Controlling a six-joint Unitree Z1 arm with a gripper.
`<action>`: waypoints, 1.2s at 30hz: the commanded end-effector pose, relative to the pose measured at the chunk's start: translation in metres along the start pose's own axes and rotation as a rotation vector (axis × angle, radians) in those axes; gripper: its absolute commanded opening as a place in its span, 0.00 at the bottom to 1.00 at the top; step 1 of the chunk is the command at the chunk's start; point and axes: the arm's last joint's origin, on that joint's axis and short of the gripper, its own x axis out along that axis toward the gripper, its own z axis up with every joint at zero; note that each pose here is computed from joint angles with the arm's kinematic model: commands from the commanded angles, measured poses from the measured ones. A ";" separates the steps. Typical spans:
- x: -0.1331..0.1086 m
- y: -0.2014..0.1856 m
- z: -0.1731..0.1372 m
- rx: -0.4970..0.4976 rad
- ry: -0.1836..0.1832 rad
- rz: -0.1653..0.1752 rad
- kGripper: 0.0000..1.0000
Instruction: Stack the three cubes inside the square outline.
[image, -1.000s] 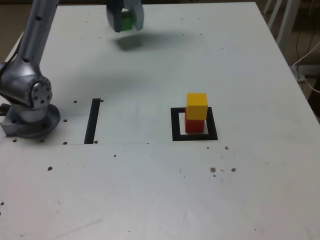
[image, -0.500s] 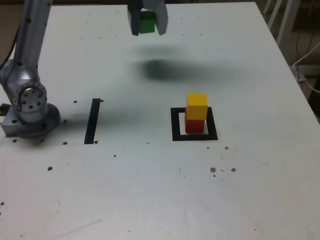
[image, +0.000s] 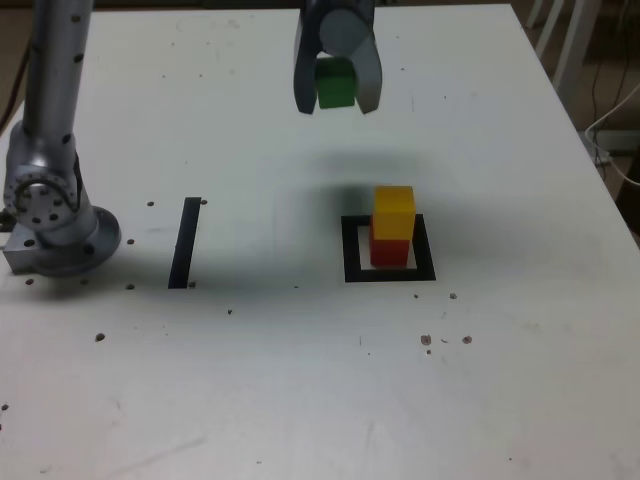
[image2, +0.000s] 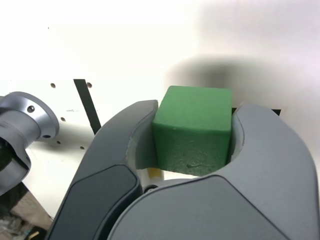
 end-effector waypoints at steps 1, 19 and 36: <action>-0.004 -0.014 0.001 0.019 0.001 -0.006 0.32; -0.004 -0.084 0.031 0.049 -0.014 -0.028 0.31; 0.010 -0.104 0.043 0.037 0.027 -0.019 0.31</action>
